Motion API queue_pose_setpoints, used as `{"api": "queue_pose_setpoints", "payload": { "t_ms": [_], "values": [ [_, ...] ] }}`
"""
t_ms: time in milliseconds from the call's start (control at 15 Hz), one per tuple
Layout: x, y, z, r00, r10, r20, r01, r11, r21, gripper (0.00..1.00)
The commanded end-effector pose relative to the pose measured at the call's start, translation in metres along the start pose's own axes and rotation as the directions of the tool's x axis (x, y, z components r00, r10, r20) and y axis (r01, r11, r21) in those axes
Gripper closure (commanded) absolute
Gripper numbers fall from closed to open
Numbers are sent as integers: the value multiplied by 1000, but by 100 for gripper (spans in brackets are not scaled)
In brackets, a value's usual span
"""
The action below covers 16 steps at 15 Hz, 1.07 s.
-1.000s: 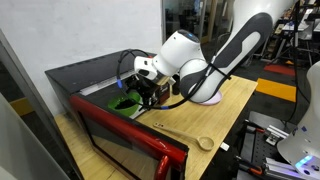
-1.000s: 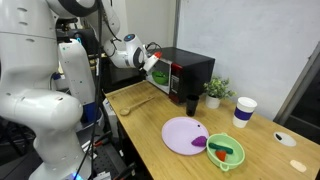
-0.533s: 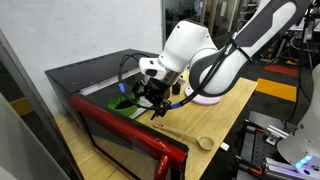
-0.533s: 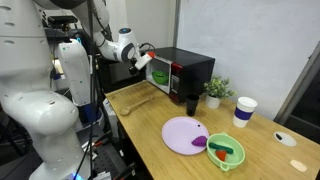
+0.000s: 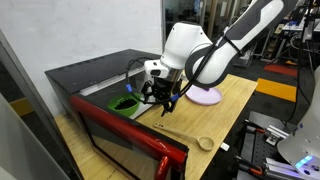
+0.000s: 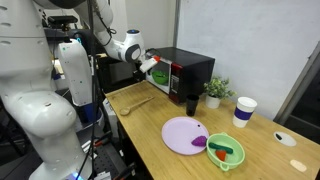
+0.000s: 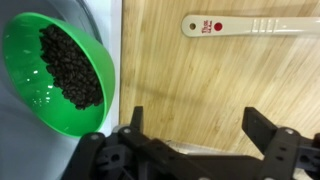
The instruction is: Open the microwave door, place the dark green bowl in it, then close the microwave door
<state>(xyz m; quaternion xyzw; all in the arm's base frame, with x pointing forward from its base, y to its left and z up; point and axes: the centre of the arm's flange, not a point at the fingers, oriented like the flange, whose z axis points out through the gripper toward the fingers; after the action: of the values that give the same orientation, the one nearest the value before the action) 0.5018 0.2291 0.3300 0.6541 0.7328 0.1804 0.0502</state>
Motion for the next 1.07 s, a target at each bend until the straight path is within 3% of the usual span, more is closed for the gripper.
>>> {"api": "queue_pose_setpoints", "payload": {
  "t_ms": [0,1000],
  "values": [
    [-11,6,10,999,-24,24,23,999,32,0],
    [13,-21,33,990,-140,27,136,983,121,0]
  ]
}}
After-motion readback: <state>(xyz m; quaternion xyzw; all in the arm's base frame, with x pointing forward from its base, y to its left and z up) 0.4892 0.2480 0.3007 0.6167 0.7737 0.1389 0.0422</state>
